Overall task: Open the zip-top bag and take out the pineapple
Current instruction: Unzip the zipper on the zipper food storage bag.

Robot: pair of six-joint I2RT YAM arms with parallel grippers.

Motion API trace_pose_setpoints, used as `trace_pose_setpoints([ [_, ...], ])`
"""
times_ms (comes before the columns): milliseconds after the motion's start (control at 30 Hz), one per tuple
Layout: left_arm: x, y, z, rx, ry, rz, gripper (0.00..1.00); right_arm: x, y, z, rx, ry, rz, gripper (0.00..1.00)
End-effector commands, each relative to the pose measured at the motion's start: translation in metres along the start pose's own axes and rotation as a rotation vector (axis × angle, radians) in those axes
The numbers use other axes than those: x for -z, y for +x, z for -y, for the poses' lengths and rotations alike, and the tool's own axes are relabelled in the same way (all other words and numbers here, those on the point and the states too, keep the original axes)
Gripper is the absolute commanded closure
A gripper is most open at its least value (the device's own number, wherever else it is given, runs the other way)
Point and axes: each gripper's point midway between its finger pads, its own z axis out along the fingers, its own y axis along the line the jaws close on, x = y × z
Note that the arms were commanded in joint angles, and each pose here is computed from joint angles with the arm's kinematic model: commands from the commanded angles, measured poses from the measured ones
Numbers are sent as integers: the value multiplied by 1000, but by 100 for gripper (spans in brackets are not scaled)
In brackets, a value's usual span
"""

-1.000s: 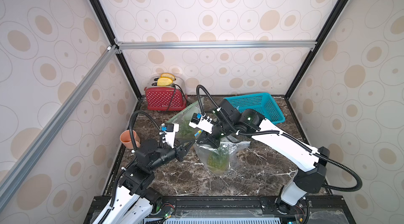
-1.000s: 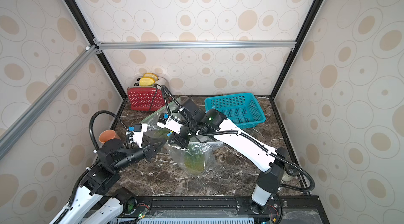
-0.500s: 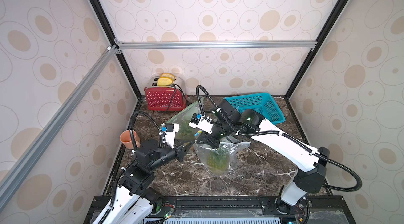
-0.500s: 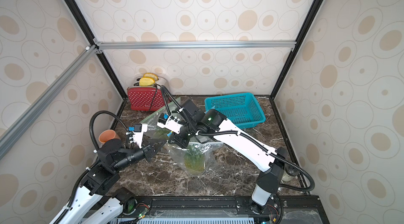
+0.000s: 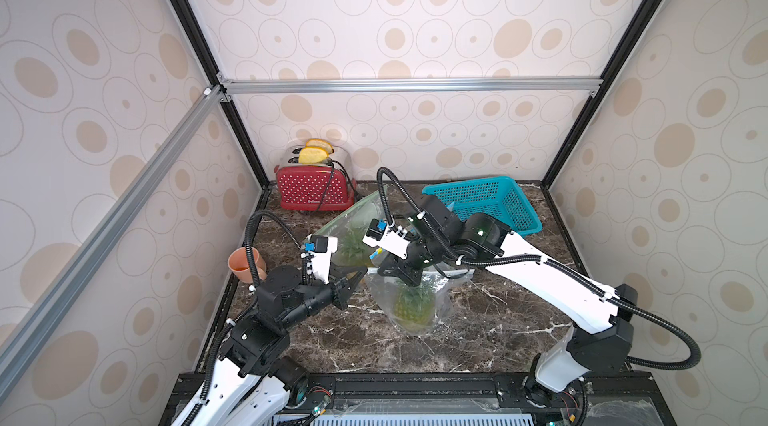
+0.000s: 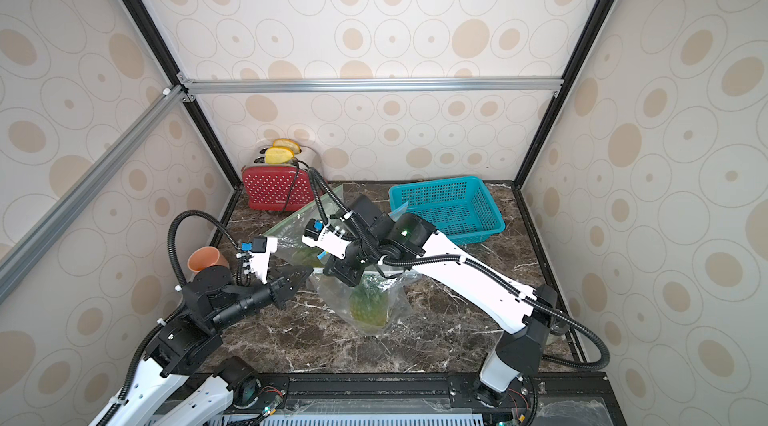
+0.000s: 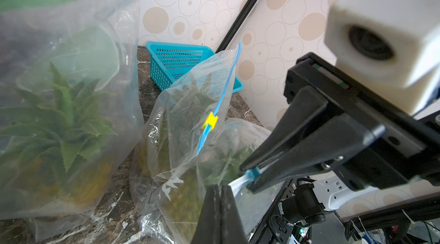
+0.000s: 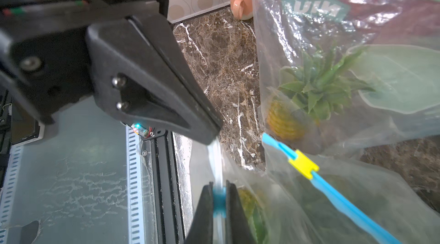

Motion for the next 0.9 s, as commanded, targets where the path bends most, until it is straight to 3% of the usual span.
trace_pose_setpoints([
  [0, 23, -31, -30, -15, -226, 134, 100, 41, 54, 4, -65, 103, -157, 95],
  [400, 30, -51, -33, -36, -282, 189, 100, 99, 128, 13, -246, 339, -273, 95],
  [867, 27, -57, -32, -33, -285, 202, 100, 158, 173, 7, -436, 494, -276, 95],
])
